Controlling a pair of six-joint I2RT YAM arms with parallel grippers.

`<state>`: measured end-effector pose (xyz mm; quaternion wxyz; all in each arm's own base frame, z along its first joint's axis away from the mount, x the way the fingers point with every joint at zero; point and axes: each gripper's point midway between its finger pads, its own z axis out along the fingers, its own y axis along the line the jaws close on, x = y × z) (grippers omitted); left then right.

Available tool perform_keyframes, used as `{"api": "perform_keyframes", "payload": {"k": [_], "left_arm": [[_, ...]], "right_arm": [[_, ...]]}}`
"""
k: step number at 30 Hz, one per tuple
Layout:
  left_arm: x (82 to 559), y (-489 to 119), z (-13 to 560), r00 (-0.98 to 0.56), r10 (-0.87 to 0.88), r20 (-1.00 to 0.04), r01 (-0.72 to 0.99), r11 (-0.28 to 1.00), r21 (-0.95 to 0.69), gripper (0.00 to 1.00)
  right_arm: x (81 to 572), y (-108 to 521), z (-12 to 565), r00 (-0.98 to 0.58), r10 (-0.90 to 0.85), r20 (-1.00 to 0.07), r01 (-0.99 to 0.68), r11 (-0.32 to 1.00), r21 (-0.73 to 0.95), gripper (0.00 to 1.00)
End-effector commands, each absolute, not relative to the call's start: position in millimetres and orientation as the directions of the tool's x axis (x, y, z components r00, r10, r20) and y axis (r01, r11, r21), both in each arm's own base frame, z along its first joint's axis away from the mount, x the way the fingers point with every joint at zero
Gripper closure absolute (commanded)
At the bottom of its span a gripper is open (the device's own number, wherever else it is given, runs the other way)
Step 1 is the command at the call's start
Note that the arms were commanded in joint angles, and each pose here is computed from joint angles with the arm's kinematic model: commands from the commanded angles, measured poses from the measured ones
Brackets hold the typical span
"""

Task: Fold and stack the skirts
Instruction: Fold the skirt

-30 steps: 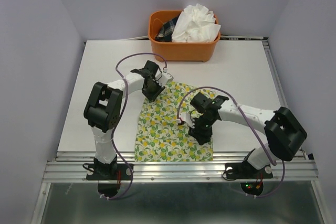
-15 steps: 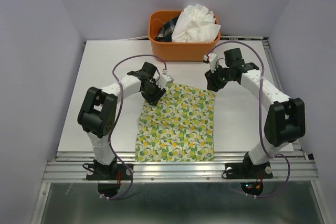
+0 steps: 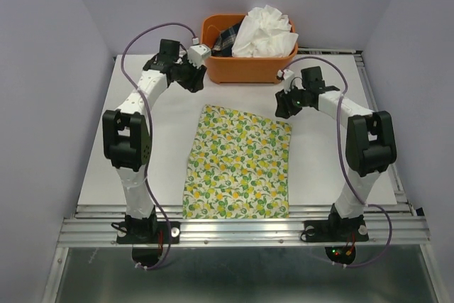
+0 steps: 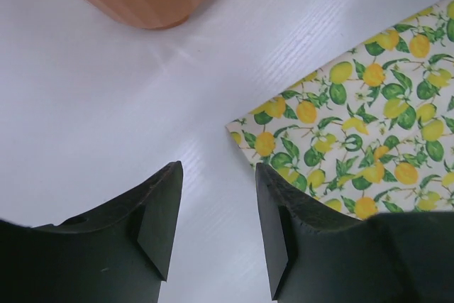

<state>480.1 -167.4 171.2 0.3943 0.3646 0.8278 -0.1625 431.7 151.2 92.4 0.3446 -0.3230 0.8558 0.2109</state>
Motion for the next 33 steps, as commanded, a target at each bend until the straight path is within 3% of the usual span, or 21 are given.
{"api": "perform_keyframes", "payload": {"k": [1,12,28,33], "left_arm": [[495.6,-174.8,147.7,-0.451,0.463,-0.763,0.762,0.645,-0.059,0.44],[531.7,-188.6,108.0,-0.404,0.483,-0.777,0.815,0.576,-0.065,0.44],[486.2,-184.4,36.4,-0.512,0.544,-0.665,0.822,0.536,-0.194,0.42],[475.5,-183.9,16.6,-0.540,0.565,-0.624,0.812,0.545,-0.209,0.49]], "right_arm": [[461.5,137.2,91.9,-0.534,-0.367,-0.762,-0.662,0.742,0.107,0.49],[433.8,128.4,61.9,-0.595,-0.399,-0.698,-0.678,0.715,0.169,0.40],[405.2,112.3,35.3,-0.657,-0.488,-0.575,-0.698,0.682,0.218,0.36],[402.5,109.8,30.4,-0.656,-0.502,-0.564,-0.702,0.680,0.211,0.38]]}}
